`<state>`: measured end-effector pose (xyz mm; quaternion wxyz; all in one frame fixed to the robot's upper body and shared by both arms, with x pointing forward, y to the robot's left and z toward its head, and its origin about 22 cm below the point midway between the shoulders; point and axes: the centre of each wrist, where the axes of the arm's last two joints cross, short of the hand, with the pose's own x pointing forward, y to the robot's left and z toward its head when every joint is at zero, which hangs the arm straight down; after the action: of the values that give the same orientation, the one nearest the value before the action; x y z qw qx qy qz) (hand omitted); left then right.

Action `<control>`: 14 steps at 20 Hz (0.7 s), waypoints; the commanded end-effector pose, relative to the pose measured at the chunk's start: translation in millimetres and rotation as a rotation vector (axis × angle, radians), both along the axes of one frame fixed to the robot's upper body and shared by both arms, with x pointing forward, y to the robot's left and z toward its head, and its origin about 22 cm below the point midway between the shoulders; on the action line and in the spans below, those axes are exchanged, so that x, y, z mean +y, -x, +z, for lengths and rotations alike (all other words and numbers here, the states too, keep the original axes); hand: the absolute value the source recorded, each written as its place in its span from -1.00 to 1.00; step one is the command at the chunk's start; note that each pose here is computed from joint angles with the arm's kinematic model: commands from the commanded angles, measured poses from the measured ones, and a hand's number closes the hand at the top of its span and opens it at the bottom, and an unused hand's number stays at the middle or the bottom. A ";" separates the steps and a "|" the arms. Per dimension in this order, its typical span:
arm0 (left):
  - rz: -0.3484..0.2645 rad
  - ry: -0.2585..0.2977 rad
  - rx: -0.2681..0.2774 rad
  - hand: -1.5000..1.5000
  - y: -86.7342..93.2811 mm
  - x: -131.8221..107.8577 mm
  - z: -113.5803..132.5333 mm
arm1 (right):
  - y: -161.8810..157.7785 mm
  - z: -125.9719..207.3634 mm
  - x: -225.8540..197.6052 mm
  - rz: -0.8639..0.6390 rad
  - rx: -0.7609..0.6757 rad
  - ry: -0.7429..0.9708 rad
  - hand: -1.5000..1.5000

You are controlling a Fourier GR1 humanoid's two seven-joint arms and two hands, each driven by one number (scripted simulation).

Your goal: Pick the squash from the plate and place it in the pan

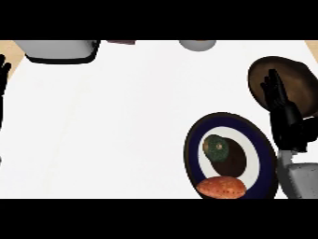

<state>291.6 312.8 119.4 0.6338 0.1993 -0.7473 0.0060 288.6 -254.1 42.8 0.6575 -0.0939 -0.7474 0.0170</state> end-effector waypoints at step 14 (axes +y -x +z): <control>-0.496 0.388 0.378 0.00 27.6 -97.3 -90.1 | -19.2 43.8 87.6 0.957 -0.806 0.671 -1.00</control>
<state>270.5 218.9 37.9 0.7589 -0.0771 -0.6452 -0.0437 305.9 -170.4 102.3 0.2736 0.0167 -0.8424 0.4639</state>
